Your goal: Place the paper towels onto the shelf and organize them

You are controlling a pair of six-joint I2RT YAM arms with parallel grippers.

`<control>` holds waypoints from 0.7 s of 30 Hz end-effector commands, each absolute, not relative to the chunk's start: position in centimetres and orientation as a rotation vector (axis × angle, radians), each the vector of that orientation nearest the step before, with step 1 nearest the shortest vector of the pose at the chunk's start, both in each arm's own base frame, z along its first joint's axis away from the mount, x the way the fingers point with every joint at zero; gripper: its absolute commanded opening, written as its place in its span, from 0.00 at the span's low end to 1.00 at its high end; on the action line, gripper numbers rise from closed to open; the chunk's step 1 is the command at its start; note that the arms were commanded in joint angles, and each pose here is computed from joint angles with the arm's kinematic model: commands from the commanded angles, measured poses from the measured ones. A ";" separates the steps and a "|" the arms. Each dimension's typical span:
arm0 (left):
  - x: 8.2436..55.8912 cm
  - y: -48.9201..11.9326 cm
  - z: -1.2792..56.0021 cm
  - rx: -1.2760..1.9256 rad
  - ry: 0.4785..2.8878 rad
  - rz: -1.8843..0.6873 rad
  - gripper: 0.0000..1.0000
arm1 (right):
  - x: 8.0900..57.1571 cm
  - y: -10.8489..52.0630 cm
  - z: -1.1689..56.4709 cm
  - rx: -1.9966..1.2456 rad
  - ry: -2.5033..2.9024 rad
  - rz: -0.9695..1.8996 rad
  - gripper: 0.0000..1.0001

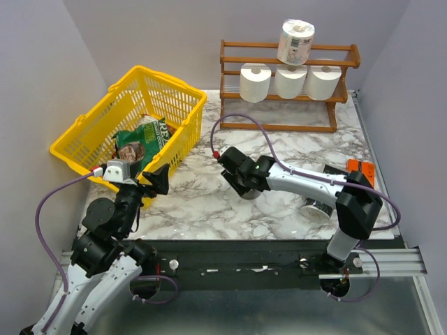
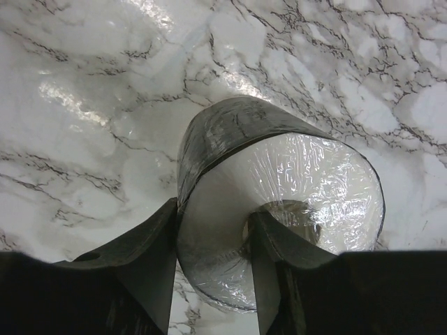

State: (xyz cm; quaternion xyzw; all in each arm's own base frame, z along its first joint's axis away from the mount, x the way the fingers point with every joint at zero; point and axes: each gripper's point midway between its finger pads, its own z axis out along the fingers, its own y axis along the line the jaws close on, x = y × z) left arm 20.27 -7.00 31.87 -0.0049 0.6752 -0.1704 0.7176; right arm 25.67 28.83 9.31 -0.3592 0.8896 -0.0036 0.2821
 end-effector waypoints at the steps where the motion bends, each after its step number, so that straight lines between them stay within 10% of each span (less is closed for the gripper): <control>1: 20.3 -7.0 32.2 -0.019 1.477 -0.382 0.99 | 27.2 28.1 11.4 -1.108 2.196 -0.101 0.47; 21: 20.3 -6.7 32.2 -0.031 1.477 -0.370 0.99 | 46.3 25.1 18.4 -1.374 1.576 -0.160 0.50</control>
